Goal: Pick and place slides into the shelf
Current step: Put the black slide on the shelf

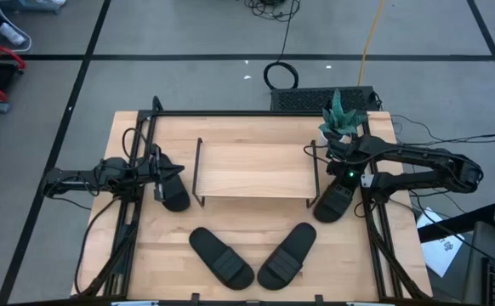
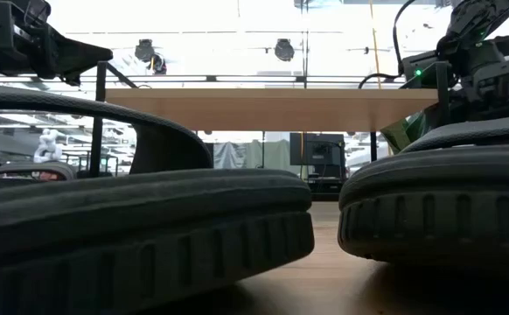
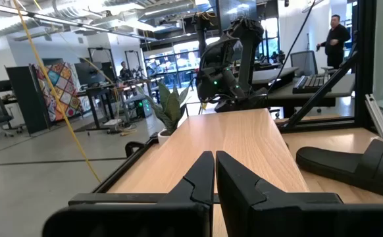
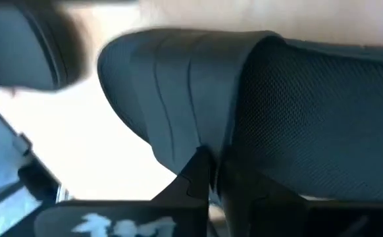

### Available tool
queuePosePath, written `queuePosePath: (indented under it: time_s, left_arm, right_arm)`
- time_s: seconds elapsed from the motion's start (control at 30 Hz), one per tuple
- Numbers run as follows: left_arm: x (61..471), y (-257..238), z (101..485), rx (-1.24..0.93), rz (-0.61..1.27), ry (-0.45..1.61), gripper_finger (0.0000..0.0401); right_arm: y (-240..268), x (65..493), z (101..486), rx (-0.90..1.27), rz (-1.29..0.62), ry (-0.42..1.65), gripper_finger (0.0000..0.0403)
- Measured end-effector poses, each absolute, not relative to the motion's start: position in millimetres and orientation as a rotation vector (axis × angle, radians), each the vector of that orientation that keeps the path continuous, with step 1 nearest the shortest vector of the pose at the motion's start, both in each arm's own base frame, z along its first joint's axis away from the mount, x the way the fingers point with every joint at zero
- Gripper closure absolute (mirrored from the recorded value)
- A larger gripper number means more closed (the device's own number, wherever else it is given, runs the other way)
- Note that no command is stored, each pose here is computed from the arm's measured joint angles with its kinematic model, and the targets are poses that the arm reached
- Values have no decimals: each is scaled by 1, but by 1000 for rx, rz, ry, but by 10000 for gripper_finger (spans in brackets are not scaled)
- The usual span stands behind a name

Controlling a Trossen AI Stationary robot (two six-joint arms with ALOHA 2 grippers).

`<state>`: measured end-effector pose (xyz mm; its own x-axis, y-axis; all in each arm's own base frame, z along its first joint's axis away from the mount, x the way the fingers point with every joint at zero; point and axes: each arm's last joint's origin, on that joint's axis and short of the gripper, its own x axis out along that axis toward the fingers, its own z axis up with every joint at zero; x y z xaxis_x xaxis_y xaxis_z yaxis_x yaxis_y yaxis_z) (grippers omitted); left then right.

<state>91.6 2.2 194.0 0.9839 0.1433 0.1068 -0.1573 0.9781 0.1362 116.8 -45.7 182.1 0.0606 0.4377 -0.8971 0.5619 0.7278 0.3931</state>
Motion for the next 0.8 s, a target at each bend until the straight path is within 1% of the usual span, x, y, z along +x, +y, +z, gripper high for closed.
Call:
queuePosePath:
  time_s: [0.17,0.3,0.57,0.73,0.8]
  left_arm:
    - [92,2,194,141,152,-98,380]
    - [92,2,194,140,151,-98,380]
    - [92,2,194,140,152,-98,380]
    - [92,2,194,136,152,-98,380]
    - [92,2,194,136,151,-98,380]
  right_arm:
    - [-47,113,203,764,-179,1583,398]
    - [-48,113,225,702,-223,1552,400]
    - [-50,113,273,611,-253,1460,401]
    - [-49,112,301,540,-217,1407,402]
    - [-50,111,311,504,-232,1399,402]
